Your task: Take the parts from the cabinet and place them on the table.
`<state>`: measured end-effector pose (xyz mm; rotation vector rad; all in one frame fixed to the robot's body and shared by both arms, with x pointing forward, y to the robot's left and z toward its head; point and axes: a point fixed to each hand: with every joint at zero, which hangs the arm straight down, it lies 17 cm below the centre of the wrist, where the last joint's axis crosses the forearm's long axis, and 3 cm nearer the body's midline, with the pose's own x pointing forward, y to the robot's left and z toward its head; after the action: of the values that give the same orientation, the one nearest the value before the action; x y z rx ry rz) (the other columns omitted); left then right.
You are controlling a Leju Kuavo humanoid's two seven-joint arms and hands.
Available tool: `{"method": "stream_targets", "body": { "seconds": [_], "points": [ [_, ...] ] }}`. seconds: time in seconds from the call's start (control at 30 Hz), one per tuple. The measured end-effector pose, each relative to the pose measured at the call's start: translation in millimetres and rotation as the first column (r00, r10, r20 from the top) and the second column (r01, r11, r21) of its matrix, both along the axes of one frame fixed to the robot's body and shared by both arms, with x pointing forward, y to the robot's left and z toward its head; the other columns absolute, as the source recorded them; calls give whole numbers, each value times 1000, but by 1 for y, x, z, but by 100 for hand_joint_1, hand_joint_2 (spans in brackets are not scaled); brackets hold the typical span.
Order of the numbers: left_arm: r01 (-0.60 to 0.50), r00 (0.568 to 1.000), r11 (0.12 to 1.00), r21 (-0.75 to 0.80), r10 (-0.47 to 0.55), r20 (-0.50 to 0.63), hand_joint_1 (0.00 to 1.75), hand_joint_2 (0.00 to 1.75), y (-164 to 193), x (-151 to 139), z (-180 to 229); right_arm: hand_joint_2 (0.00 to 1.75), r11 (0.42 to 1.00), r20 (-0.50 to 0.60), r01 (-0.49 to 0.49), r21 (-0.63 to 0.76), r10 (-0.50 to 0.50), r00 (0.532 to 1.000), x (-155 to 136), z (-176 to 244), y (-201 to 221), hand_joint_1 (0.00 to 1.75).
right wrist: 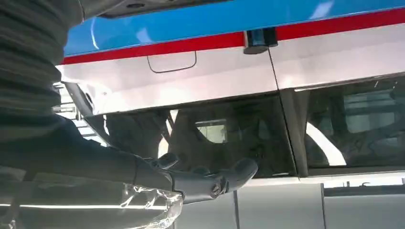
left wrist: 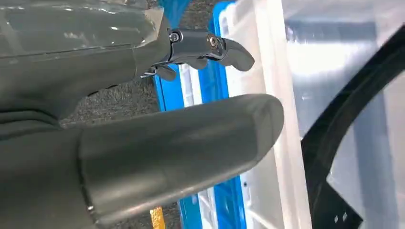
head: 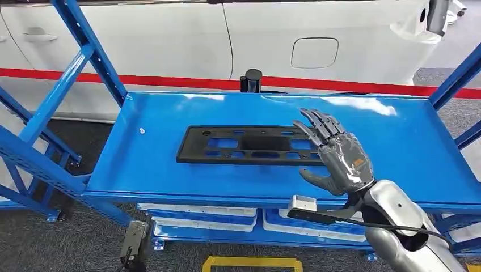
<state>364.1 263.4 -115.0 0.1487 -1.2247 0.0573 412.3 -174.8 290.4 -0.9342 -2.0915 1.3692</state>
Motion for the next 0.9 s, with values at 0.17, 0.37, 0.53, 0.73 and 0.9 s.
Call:
{"method": "stream_targets", "body": {
  "seconds": [0.17, 0.37, 0.53, 0.73, 0.9],
  "points": [
    [3, 1000, 1000, -2, -3, -3, 0, 0, -2, -1, -1, 175, 1000, -7, 5, -2, -5, 1000, -3, -5, 0, 0],
    [2, 1000, 1000, -1, -2, 2, 0, 0, -1, 1, 1, 175, 1000, -7, 8, -4, -8, 1000, -4, -7, -1, 0],
    [-6, 1000, 1000, -1, 6, 1, 0, 0, 0, 1, 1, 175, 1000, -10, 8, -6, -8, 1000, -4, -7, -1, 0],
    [-23, 1000, 1000, -7, 23, -2, 0, 0, 0, 1, 0, 175, 997, -78, 2, -71, -8, 997, -6, -31, 6, 0],
    [-29, 1000, 999, -28, 29, -6, 0, 0, -8, -2, -1, 175, 985, -155, 17, -171, -44, 987, -17, -74, 24, 0]
  ]
}}
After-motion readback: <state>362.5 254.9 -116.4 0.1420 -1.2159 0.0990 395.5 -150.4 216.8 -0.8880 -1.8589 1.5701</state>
